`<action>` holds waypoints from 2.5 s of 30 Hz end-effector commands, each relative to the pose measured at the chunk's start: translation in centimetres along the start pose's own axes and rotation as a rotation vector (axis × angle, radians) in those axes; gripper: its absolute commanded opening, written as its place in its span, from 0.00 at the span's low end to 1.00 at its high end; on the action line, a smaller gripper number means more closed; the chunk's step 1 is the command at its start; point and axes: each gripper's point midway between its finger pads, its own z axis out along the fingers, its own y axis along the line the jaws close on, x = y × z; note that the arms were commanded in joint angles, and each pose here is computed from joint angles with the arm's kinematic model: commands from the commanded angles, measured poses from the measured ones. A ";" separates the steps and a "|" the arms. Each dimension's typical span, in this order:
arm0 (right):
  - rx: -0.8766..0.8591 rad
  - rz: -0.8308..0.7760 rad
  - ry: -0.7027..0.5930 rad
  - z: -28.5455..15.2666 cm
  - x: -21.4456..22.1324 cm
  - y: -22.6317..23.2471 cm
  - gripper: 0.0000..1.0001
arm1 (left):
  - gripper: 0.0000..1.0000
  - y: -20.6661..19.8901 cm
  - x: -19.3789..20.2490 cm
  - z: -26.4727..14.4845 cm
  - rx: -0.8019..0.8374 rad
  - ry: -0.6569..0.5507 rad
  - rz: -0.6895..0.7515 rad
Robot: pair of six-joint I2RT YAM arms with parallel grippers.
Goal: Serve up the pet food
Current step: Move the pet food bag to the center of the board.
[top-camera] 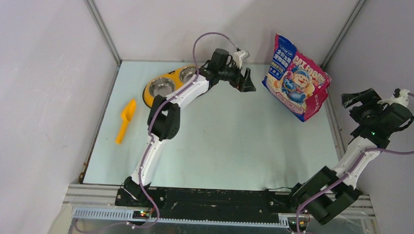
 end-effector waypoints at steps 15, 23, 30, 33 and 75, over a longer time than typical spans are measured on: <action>0.039 0.025 -0.091 11.4 1.6 -3.5 0.10 | 1.00 1.3 -4.6 3.3 -0.067 -0.190 0.043; 0.117 0.023 -0.132 14.8 2.0 -5.7 0.07 | 1.00 2.4 -5.5 4.5 -0.097 -0.279 -0.036; 0.126 0.027 -0.105 17.5 2.6 -6.7 0.08 | 1.00 1.5 -6.7 5.3 -0.050 -0.342 -0.074; 0.111 -0.003 -0.082 18.8 2.6 -6.1 0.06 | 1.00 2.0 -6.3 5.7 -0.057 -0.342 -0.089; 0.058 -0.177 0.607 28.2 14.5 -1.0 0.08 | 0.94 -0.3 -2.8 9.8 0.079 -0.331 -0.420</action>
